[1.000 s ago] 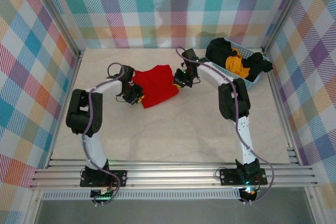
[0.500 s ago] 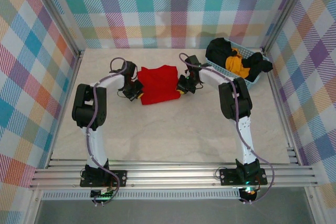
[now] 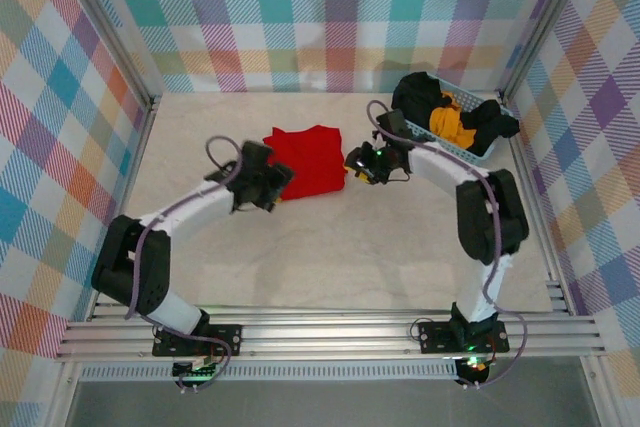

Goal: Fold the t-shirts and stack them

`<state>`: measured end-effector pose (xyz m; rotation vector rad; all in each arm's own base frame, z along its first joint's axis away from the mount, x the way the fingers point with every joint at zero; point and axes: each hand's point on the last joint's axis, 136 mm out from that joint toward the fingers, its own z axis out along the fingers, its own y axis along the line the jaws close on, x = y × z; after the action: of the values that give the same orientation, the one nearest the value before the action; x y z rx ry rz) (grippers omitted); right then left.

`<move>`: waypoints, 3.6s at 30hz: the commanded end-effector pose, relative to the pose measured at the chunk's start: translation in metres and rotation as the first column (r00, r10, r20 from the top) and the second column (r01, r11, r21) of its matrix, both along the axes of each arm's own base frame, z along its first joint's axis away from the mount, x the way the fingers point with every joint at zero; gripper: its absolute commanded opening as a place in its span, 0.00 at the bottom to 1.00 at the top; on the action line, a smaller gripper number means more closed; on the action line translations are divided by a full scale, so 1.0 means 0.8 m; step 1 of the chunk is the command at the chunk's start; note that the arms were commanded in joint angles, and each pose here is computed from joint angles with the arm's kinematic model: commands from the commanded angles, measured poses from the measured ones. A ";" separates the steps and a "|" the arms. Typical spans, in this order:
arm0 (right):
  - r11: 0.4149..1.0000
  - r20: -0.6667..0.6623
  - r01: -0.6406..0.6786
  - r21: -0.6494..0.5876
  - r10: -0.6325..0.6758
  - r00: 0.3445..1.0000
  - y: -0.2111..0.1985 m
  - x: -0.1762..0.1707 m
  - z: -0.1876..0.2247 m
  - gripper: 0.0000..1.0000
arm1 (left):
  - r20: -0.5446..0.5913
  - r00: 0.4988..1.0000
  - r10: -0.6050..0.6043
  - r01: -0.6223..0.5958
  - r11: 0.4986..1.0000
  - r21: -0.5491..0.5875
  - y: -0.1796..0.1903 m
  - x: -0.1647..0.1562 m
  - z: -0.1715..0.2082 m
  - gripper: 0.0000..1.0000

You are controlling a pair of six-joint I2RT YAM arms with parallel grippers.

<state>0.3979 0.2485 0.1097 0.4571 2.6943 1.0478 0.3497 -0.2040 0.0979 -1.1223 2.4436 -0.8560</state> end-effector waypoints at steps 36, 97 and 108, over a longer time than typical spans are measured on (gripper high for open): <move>0.981 0.078 -0.017 0.196 0.001 0.997 -0.007 -0.072 0.076 0.42 | 0.120 0.876 0.467 -0.453 0.883 -0.127 0.268 0.202 -0.039 0.00; 0.690 0.811 0.513 -0.510 0.187 0.555 -0.285 -0.038 0.021 1.00 | 0.396 0.848 -0.353 -0.177 0.516 0.838 0.281 0.054 -0.007 1.00; 0.749 0.822 0.455 -0.482 0.206 0.531 -0.285 -0.026 -0.013 1.00 | 0.415 0.812 -0.410 -0.168 0.516 0.840 0.267 0.055 -0.020 1.00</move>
<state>0.3667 0.0142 0.0714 0.0107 1.9301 0.0451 0.3779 0.0151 0.0651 -0.2571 2.0004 0.1180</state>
